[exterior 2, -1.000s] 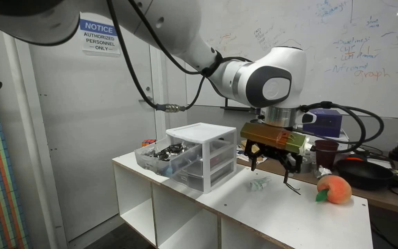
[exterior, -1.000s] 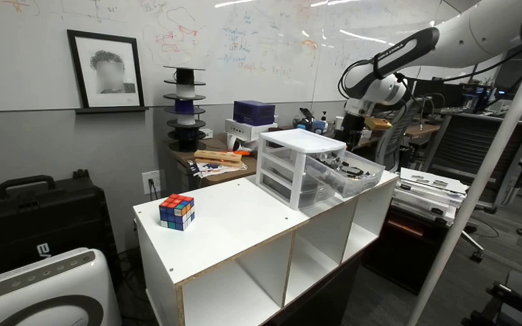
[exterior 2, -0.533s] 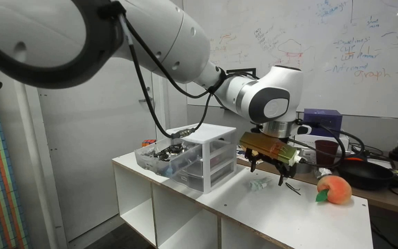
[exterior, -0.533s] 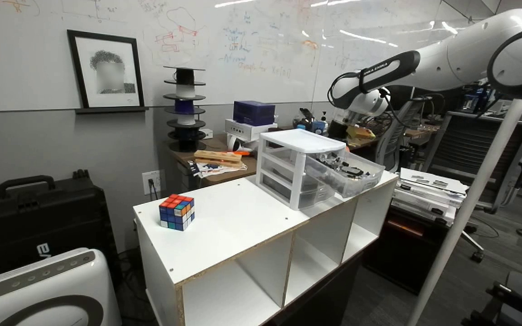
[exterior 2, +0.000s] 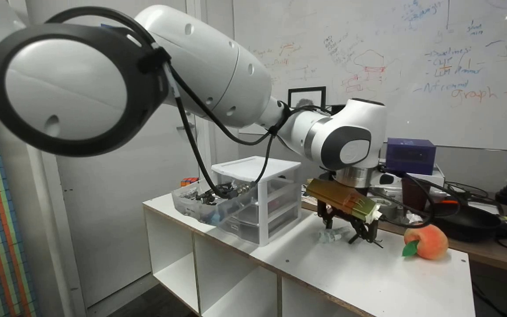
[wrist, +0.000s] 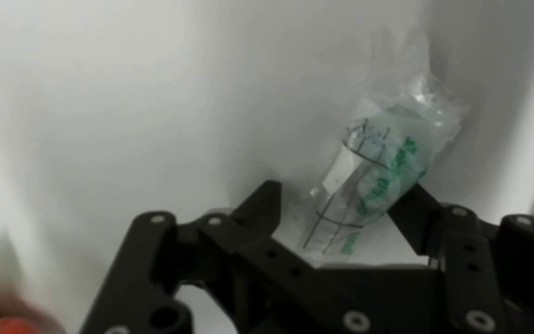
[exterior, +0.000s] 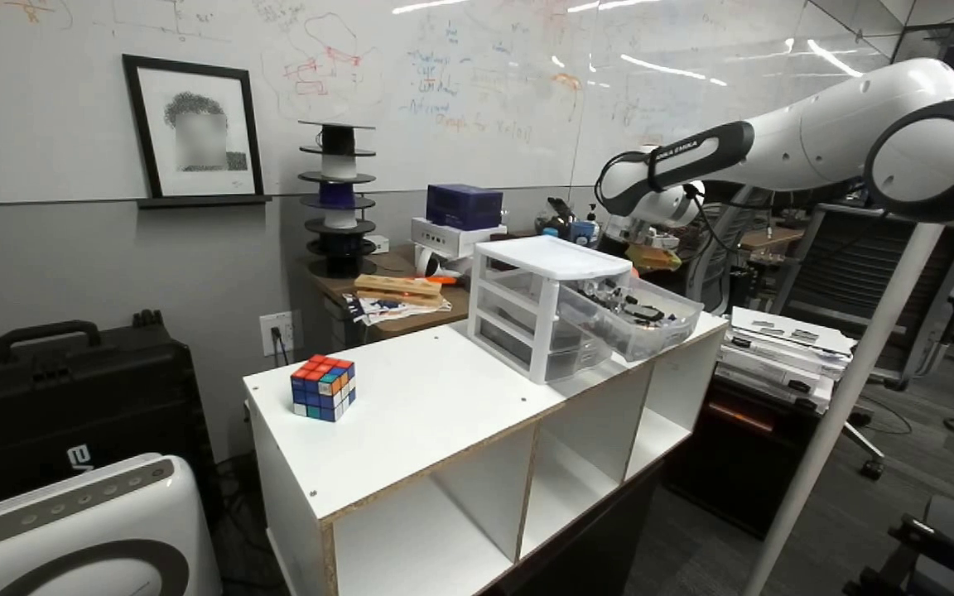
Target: Put the white object and plastic bag on the table in the open drawer and then close the drawer
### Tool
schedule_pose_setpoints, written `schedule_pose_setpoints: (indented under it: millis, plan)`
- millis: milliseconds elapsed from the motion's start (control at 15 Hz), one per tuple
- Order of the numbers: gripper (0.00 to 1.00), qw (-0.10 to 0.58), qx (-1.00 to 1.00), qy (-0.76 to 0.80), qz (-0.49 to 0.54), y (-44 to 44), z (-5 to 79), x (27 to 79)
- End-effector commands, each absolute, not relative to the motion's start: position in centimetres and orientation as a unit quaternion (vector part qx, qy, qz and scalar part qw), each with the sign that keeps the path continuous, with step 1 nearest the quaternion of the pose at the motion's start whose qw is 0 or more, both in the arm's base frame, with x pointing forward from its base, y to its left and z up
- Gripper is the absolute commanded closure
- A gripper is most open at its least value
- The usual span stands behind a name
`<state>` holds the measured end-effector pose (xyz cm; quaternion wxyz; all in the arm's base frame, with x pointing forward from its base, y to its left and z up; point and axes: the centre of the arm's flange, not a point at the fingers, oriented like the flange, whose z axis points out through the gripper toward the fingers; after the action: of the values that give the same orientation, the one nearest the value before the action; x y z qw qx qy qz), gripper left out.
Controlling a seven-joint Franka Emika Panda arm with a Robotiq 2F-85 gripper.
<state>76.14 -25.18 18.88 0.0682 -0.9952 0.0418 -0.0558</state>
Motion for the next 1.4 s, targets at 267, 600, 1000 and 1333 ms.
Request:
schedule_pose_setpoints:
  millis: [267,600,1000,1333]
  plan:
    - [0.95,0.056,-0.997,0.048,-0.017,-22.9,19.8,77.8]
    - [0.98,0.015,-0.998,0.056,0.006,-21.3,21.8,76.0]
    - [0.98,-0.067,-0.994,0.083,0.014,-18.8,30.4,72.4]
    - [0.98,-0.085,-0.993,0.079,-0.002,-15.6,37.7,70.3]
